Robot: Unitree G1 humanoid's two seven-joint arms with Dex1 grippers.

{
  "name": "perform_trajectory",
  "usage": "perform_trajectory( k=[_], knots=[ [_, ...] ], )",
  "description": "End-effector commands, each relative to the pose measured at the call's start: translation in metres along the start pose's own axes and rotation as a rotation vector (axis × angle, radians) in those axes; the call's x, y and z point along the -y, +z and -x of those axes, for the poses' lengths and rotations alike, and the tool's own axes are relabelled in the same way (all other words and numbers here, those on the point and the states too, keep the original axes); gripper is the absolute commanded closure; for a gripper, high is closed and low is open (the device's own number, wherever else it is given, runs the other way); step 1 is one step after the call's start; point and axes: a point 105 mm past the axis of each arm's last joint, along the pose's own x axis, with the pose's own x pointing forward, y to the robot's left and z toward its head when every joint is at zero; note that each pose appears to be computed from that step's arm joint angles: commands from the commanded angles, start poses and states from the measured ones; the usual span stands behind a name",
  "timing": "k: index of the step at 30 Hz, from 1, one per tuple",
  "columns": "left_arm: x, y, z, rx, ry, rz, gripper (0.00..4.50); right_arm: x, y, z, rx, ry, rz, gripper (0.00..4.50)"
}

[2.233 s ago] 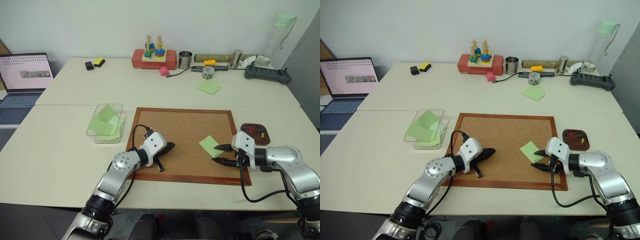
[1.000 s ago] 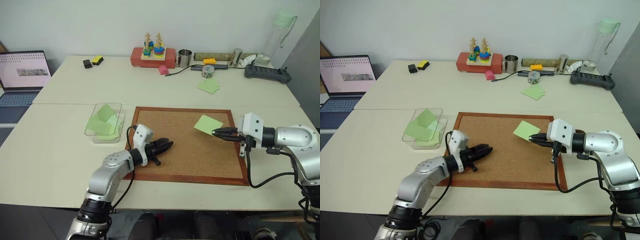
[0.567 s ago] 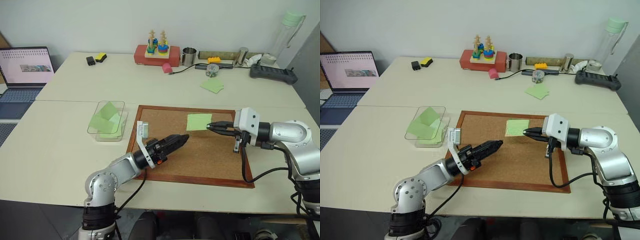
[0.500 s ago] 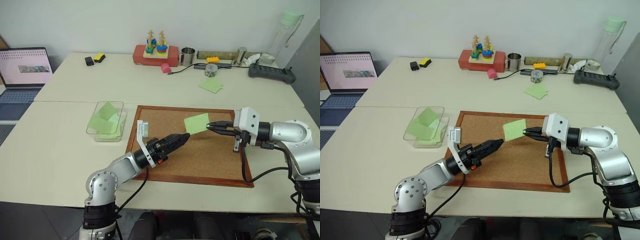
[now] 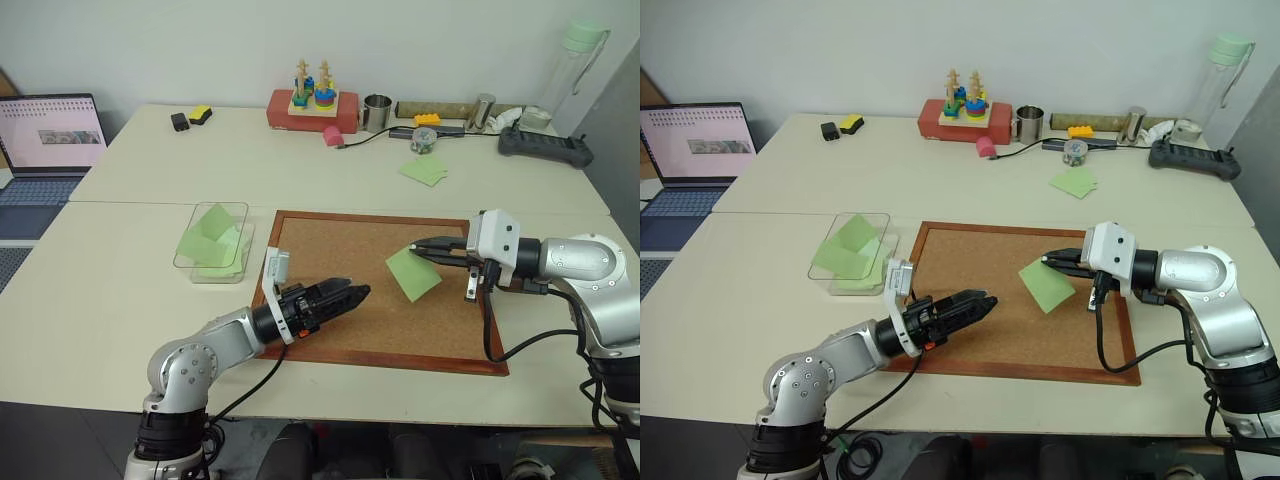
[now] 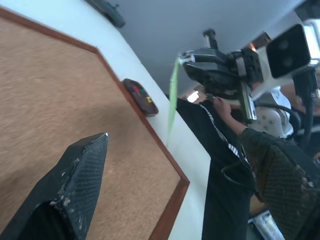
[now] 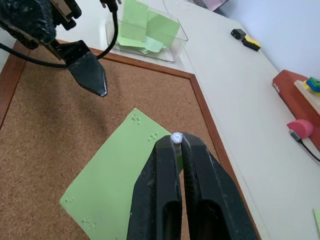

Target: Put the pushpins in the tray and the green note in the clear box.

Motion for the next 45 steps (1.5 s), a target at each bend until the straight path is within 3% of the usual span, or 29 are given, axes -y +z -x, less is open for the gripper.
perform_trajectory(
  k=[1, 9, 12, 18, 32, 41, 45],
  knots=[
    [0.010, 0.009, -0.012, 0.005, -0.044, -0.099, 0.05, 0.002, 0.017, 0.000, 0.033, 0.003, 0.071, 4.50],
    [0.011, 0.011, -0.044, 0.003, -0.097, -0.113, 0.05, 0.002, 0.027, -0.005, 0.057, 0.024, 0.098, 4.50],
    [0.006, 0.012, -0.053, 0.012, -0.088, -0.103, 0.44, 0.001, 0.029, -0.007, 0.064, 0.028, 0.100, 4.50],
    [0.002, 0.012, -0.062, 0.020, -0.088, -0.108, 1.46, 0.001, 0.036, -0.010, 0.074, 0.030, 0.096, 4.50],
    [-0.006, 0.013, -0.066, 0.024, -0.061, -0.122, 4.40, -0.001, 0.037, -0.011, 0.086, 0.005, 0.061, 4.50],
    [-0.018, 0.018, -0.069, 0.067, -0.010, -0.057, 4.47, 0.004, 0.050, 0.007, 0.127, -0.048, -0.088, 4.50],
    [-0.019, 0.016, -0.069, 0.056, -0.004, -0.056, 4.47, 0.019, 0.044, 0.025, 0.085, -0.130, -0.127, 4.50]
  ],
)
